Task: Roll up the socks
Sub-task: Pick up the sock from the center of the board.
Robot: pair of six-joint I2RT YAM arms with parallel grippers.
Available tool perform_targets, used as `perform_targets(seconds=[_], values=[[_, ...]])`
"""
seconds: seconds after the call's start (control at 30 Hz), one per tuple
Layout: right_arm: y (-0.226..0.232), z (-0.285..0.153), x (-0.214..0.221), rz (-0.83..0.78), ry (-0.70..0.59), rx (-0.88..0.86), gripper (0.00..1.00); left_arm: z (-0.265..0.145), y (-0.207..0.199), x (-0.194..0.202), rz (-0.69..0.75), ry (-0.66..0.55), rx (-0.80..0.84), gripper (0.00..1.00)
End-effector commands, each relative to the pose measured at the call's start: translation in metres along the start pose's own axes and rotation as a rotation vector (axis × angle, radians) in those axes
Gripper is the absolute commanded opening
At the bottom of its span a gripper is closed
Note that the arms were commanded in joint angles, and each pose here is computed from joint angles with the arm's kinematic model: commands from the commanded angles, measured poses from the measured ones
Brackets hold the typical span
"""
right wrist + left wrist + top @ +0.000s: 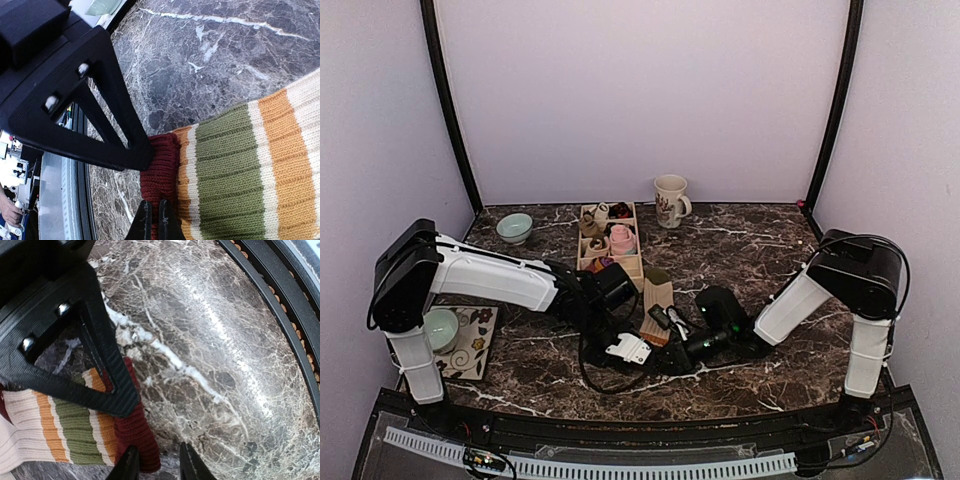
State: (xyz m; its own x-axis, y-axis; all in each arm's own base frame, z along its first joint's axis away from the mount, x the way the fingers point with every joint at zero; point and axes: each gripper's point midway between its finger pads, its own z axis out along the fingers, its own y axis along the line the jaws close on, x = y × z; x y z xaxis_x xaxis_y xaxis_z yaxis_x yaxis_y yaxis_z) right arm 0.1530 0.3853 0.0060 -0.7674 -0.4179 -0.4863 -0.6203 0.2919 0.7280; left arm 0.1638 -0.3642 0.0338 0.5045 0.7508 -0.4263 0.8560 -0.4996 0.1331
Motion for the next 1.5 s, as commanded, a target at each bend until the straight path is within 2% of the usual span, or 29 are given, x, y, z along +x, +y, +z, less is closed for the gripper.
perform_targets(seconds=[0.0,0.23,0.33,0.4,0.47,0.5,0.57,0.63,0.87,0.97,1.07,1.23,1.47], values=[[-0.079,-0.017,0.115,0.33,0.271,0.298,0.0,0.002,0.001,-0.002,0.032,0.007,-0.026,0.32],[-0.077,-0.016,0.111,0.335,0.253,0.289,0.0,0.019,0.002,0.014,0.016,0.071,-0.021,0.32],[-0.075,-0.016,0.107,0.326,0.241,0.281,0.0,0.025,-0.003,0.021,-0.006,0.09,-0.002,0.25],[-0.074,-0.017,0.103,0.309,0.223,0.284,0.0,0.025,-0.003,0.024,-0.05,0.086,0.022,0.15],[-0.072,-0.021,0.095,0.27,0.191,0.296,0.06,0.022,0.0,0.024,-0.132,0.06,0.072,0.0],[-0.071,-0.024,0.09,0.241,0.166,0.305,0.11,0.023,-0.001,0.025,-0.178,0.049,0.117,0.0],[-0.066,-0.033,0.077,0.172,0.102,0.325,0.28,0.02,0.002,0.026,-0.265,0.027,0.191,0.0],[-0.062,-0.042,0.063,0.093,0.034,0.353,0.36,0.02,0.004,0.028,-0.322,0.011,0.246,0.0],[-0.034,-0.08,0.024,-0.139,-0.188,0.45,0.41,0.024,-0.003,0.025,-0.427,-0.015,0.426,0.0],[-0.009,-0.085,0.021,-0.316,-0.239,0.476,0.4,0.027,-0.009,0.024,-0.462,-0.006,0.519,0.0],[0.02,-0.078,0.026,-0.542,-0.218,0.502,0.41,0.03,-0.016,0.028,-0.509,0.02,0.615,0.0],[0.043,-0.062,0.018,-0.803,-0.098,0.59,0.41,0.038,-0.021,0.032,-0.541,0.05,0.682,0.0],[0.044,-0.033,0.0,-1.05,0.002,0.631,0.4,0.045,-0.019,0.035,-0.57,0.074,0.699,0.0]])
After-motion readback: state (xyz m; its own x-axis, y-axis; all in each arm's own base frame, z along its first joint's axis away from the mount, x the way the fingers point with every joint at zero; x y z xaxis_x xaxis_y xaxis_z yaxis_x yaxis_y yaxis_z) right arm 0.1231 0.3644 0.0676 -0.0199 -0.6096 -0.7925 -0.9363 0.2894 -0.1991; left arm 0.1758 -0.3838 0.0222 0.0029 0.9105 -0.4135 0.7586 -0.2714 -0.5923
